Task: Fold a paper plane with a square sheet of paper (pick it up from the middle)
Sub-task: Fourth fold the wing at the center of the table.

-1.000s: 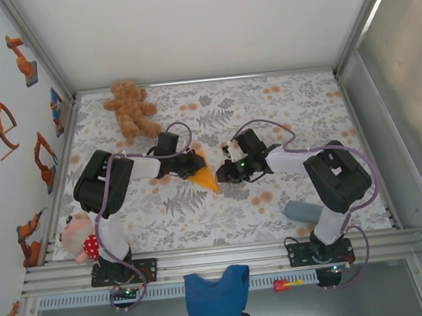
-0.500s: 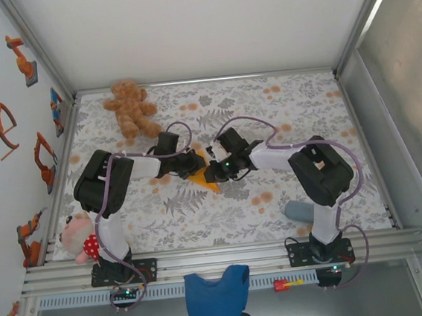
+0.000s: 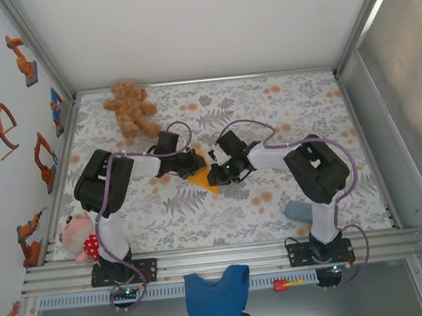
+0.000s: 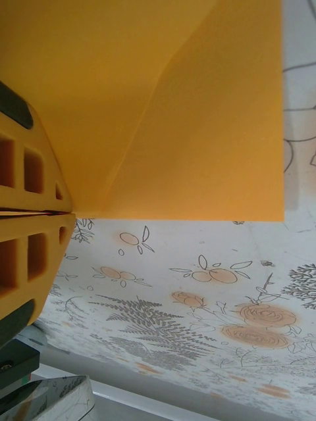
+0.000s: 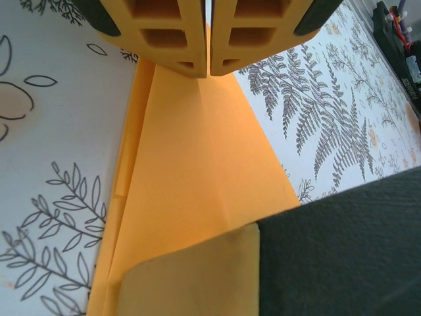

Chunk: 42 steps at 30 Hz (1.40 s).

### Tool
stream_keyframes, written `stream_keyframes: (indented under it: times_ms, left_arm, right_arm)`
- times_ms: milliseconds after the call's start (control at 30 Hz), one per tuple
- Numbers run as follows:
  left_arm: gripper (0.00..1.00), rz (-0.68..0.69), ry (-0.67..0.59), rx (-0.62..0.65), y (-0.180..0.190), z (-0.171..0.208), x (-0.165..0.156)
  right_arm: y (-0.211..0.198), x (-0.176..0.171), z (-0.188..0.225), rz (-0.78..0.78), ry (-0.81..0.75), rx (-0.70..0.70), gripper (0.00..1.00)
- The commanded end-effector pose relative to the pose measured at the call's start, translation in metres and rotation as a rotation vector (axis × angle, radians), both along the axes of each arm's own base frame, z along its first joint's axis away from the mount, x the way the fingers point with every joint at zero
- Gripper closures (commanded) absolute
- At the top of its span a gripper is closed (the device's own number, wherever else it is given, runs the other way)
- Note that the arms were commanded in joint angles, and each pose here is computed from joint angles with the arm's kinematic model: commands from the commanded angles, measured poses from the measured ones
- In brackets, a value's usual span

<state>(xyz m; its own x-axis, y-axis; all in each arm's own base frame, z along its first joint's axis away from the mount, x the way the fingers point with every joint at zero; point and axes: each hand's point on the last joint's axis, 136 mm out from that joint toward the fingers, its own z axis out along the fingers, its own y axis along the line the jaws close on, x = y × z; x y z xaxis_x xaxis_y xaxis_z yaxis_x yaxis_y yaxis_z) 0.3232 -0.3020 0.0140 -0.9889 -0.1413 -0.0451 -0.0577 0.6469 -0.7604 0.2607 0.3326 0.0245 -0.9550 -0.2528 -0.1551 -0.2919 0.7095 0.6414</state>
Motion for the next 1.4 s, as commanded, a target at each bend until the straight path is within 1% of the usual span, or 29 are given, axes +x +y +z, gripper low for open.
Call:
stream_keyframes:
  times_ms: [0, 533, 933, 1367]
  left_arm:
    - [0.90, 0.013, 0.102, 0.118, 0.019, -0.039, -0.017]
    - [0.92, 0.051, 0.172, 0.212, 0.034, -0.057, -0.021]
    - [0.92, 0.059, 0.195, 0.241, 0.039, -0.064, -0.025]
    - [0.92, 0.059, 0.202, 0.242, 0.040, -0.065, -0.026]
  right_arm:
    - [-0.009, -0.005, -0.014, 0.005, 0.014, -0.063, 0.91]
    - [-0.022, -0.018, -0.027, 0.032, 0.053, -0.122, 0.93]
    - [-0.042, -0.046, -0.029, 0.084, 0.106, -0.166, 0.95]
    - [-0.058, -0.069, -0.027, 0.100, 0.143, -0.184, 0.95]
